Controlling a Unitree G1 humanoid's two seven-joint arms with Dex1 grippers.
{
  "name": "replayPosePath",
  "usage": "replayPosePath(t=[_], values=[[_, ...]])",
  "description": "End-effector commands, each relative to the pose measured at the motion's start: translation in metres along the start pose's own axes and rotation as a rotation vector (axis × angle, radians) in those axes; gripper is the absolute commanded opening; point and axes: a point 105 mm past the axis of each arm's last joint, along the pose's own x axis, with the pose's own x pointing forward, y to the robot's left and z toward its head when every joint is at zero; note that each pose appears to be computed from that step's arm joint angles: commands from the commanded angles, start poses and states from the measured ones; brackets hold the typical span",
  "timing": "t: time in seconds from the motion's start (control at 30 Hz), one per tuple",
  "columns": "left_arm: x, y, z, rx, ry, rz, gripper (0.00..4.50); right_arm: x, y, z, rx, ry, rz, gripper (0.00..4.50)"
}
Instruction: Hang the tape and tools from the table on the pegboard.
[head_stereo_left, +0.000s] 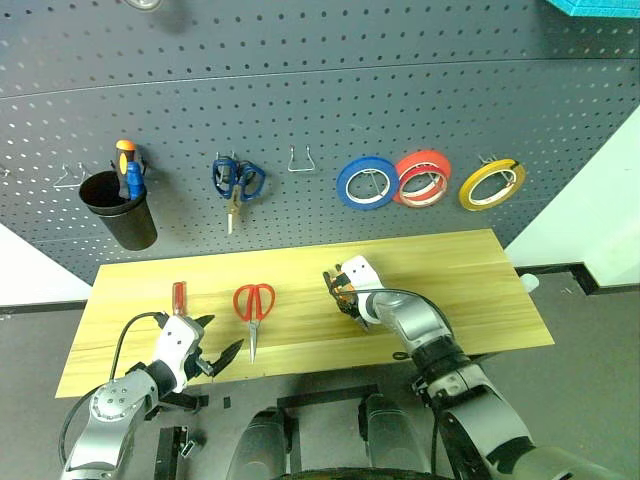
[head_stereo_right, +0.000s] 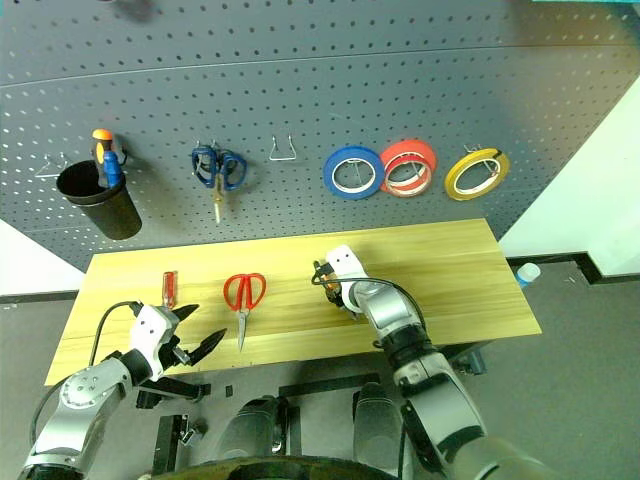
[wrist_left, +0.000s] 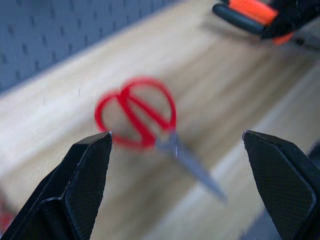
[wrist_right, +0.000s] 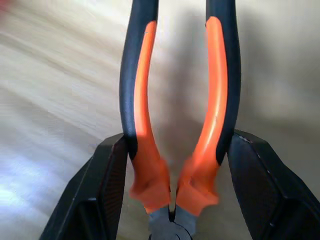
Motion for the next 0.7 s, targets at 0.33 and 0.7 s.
replayPosePath(t=[0.33,0.7], values=[[0.008,0.035,0.097,0.134,-0.424,0.143,4.38,-0.095,0.049,0.173,-0.523,-0.824,0.335,2.65],[0.024,0.044,0.135,0.255,-0.601,0.245,4.38,-0.118,0.023,0.279,-0.354,-1.209,0.167,2.65]])
